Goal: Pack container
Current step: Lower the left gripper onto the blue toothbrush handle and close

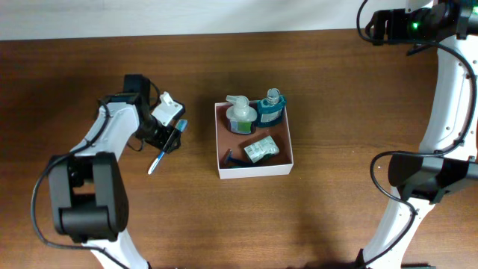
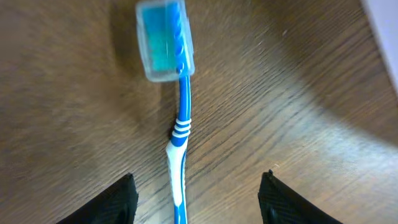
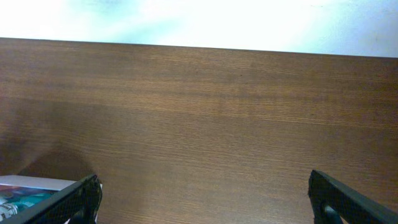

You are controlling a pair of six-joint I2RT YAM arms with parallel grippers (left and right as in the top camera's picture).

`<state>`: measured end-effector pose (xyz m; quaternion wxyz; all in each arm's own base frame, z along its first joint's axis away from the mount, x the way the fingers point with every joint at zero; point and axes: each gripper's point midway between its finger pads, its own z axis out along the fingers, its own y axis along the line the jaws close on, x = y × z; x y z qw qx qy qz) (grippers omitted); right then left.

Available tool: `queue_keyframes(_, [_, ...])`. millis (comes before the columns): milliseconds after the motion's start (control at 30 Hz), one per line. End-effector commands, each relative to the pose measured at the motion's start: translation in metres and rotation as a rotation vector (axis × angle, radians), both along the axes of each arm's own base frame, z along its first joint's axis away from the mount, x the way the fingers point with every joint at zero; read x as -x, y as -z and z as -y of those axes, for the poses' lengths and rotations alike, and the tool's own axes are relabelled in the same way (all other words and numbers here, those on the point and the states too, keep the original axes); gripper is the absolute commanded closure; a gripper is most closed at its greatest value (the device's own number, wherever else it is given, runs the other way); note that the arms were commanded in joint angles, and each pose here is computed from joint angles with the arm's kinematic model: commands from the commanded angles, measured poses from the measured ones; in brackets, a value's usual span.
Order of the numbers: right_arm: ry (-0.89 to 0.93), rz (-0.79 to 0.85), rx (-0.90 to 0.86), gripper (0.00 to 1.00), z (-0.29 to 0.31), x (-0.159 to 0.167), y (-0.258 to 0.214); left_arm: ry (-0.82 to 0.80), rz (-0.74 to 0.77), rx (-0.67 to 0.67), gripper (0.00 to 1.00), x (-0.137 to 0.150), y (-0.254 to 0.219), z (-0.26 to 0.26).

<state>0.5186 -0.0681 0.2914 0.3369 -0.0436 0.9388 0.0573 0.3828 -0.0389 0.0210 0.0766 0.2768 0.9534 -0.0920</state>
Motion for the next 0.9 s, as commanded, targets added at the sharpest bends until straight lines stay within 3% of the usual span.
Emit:
queue_keyframes(0, [0.004,0.009,0.003,0.01,0.002,0.000,-0.003,-0.018,-0.046,0.001,0.39,0.006,0.014,-0.001])
queue_keyframes(600, [0.004,0.010,0.003,0.01,0.002,0.000,-0.003,-0.022,-0.105,-0.083,0.49,0.019,0.035,-0.015])
queue_keyframes(667, [0.004,0.010,0.003,0.01,0.002,0.000,-0.003,-0.021,-0.105,-0.085,0.57,0.019,0.035,-0.015])
queue_keyframes(733, [0.004,0.010,0.003,0.01,0.002,0.000,-0.003,-0.022,-0.106,-0.085,0.73,0.020,0.035,-0.015])
queue_keyframes(867, [0.004,0.010,0.003,0.01,0.002,0.000,-0.003,-0.022,-0.107,-0.085,0.84,0.020,0.035,-0.015])
